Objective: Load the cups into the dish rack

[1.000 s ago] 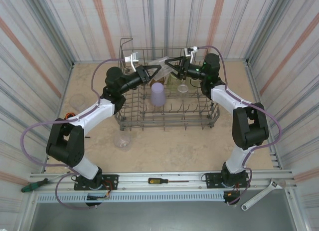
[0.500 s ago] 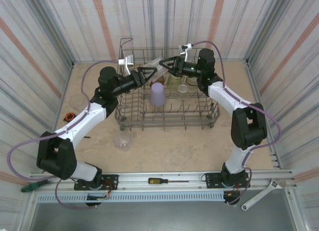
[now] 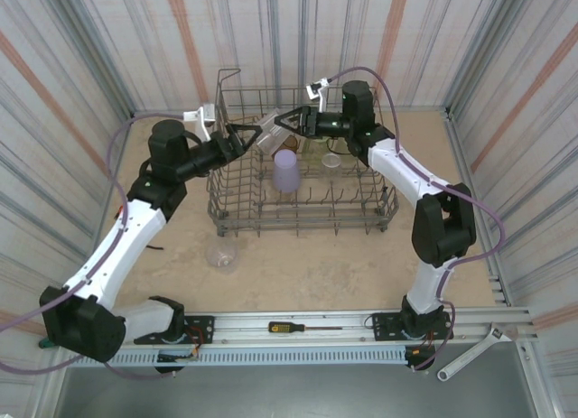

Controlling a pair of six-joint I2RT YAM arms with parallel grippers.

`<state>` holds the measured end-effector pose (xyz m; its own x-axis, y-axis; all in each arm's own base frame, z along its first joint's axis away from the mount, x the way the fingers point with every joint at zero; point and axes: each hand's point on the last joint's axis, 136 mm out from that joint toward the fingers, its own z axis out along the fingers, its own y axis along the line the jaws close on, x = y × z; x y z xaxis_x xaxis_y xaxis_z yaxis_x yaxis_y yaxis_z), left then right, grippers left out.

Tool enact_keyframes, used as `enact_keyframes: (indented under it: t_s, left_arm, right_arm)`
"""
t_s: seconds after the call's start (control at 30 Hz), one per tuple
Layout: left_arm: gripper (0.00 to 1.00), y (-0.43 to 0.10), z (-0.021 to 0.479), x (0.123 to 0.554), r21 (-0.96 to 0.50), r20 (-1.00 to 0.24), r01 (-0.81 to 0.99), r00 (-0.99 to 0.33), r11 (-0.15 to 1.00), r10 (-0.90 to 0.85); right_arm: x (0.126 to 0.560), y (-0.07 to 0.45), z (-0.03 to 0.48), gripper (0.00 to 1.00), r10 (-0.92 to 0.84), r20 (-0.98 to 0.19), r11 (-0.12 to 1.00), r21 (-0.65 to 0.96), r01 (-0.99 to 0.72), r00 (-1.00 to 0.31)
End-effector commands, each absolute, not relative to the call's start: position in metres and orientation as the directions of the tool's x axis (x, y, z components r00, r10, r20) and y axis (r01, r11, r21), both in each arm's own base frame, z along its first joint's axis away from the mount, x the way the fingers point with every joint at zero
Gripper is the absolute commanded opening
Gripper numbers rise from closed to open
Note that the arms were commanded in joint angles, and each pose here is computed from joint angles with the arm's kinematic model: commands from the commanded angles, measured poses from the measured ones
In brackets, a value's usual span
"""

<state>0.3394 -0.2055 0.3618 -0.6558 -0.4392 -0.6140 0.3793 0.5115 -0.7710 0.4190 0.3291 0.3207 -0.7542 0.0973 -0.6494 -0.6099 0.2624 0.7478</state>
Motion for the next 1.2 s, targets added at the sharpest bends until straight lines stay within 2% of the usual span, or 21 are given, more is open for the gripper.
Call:
enact_keyframes:
  t_s: [0.0,0.3,0.5,0.8,1.17]
  left_arm:
    - [0.99,-0.181,0.369,0.326,-0.690,-0.679,0.342,-0.611,0.638,-0.407]
    - [0.99,-0.130,0.365,0.314,-0.664,-0.682,0.219,-0.570,0.715,-0.459]
    - [0.99,-0.101,0.355,0.311,-0.675,-0.654,0.140,-0.567,0.724,-0.501]
    - [0.99,-0.087,0.341,0.311,-0.685,-0.631,0.094,-0.573,0.723,-0.523]
    - [0.99,-0.084,0.334,0.313,-0.683,-0.622,0.080,-0.584,0.726,-0.521]
  right_arm:
    - [0.419,0.335,0.309,0.53,0.034,-0.705,0.323,0.679,-0.660,-0.708]
    - [0.406,0.353,0.280,0.53,-0.114,-0.779,0.415,0.527,-0.742,-0.617]
    - [0.394,0.370,0.278,0.52,-0.189,-0.835,0.429,0.403,-0.808,-0.517]
    - [0.368,0.396,0.269,0.53,-0.283,-0.888,0.360,0.251,-0.899,-0.362]
    - [0.351,0.416,0.239,0.53,-0.345,-0.888,0.306,0.199,-0.931,-0.303]
